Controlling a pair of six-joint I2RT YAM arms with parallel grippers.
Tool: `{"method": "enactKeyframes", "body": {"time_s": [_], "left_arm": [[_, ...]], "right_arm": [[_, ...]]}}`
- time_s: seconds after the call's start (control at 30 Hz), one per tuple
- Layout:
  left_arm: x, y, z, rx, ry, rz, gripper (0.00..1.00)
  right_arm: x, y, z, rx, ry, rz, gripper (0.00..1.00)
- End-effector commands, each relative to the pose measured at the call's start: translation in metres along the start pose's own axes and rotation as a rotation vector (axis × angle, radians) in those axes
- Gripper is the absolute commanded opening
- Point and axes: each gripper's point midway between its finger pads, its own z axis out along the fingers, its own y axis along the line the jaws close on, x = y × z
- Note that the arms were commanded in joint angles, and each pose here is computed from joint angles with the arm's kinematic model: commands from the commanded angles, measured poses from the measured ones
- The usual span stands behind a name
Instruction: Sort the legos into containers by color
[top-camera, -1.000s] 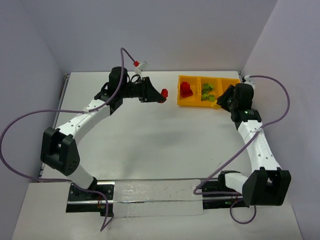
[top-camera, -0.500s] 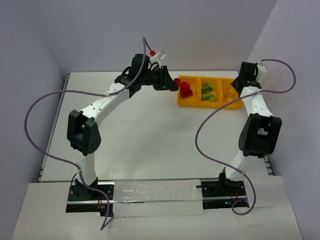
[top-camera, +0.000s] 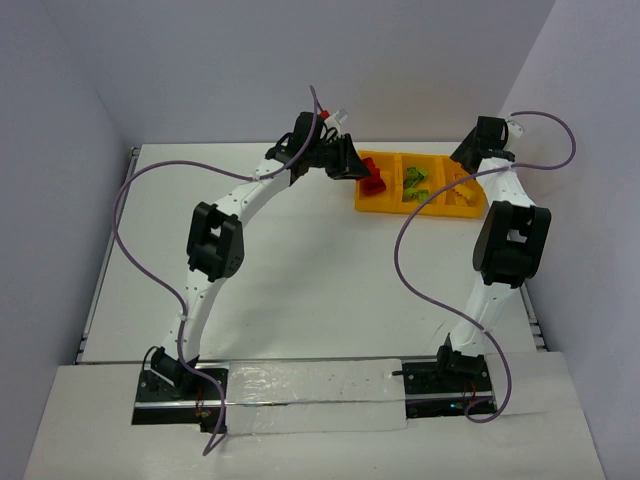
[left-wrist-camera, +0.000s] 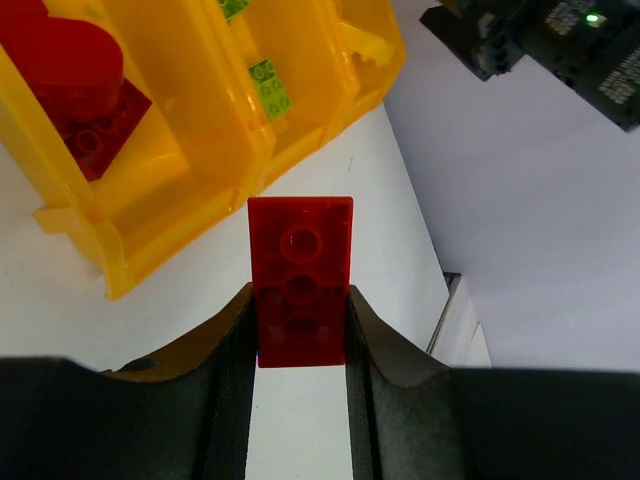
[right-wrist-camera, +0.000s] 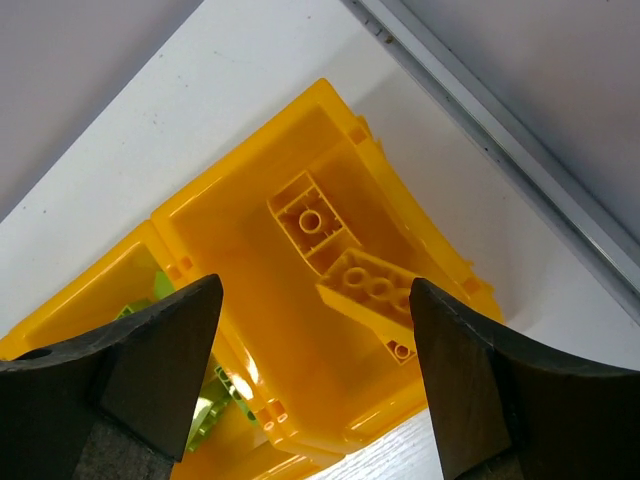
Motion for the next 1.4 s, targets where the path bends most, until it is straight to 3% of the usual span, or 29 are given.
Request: {"method": "enactKeyframes", "body": {"time_s": [0.0, 0.13, 0.27, 0.3, 0.43, 0.5, 0.77, 0.97, 1.07, 1.17, 1.37], "left_arm": [[-0.038, -0.010, 0.013, 0.085, -0.122, 0.035, 0.00], [-0.051, 0.001, 0.028, 0.099, -0.194, 0.037, 0.00], [-0.057, 0.009, 0.039, 0.111, -0.233, 0.022, 0.21], [-0.057, 0.009, 0.041, 0.112, -0.239, 0.022, 0.28], [-0.058, 0.009, 0.044, 0.114, -0.252, 0.038, 0.86], [-0.060, 0.008, 0.043, 0.114, -0.258, 0.045, 0.98], [-0.079, -0.033, 0.017, 0.167, -0.300, 0.114, 0.99], [-0.094, -0.096, -0.035, 0.216, -0.341, 0.202, 0.99], [-0.094, -0.131, -0.074, 0.221, -0.359, 0.254, 0.99], [-0.087, -0.145, -0.103, 0.188, -0.361, 0.283, 0.99], [-0.058, -0.140, -0.170, -0.003, -0.380, 0.348, 0.99]], "right_arm": [[-0.041, 0.015, -0.032, -0.070, -0.084, 0.020, 0.83], [-0.048, 0.017, -0.066, -0.123, -0.113, 0.038, 0.83], [-0.043, 0.011, -0.088, -0.148, -0.124, 0.043, 0.83], [-0.043, 0.011, -0.092, -0.155, -0.124, 0.043, 0.83], [-0.039, 0.007, -0.099, -0.162, -0.120, 0.031, 0.83], [-0.038, 0.009, -0.101, -0.172, -0.117, 0.031, 0.83], [-0.034, 0.011, -0.110, -0.198, -0.102, 0.039, 0.83], [-0.037, 0.009, -0.132, -0.221, -0.107, 0.028, 0.85], [-0.035, 0.004, -0.149, -0.217, -0.100, 0.020, 0.90], [-0.031, -0.005, -0.160, -0.199, -0.095, 0.023, 0.99], [-0.012, -0.025, -0.186, -0.148, -0.075, 0.030, 1.00]]}}
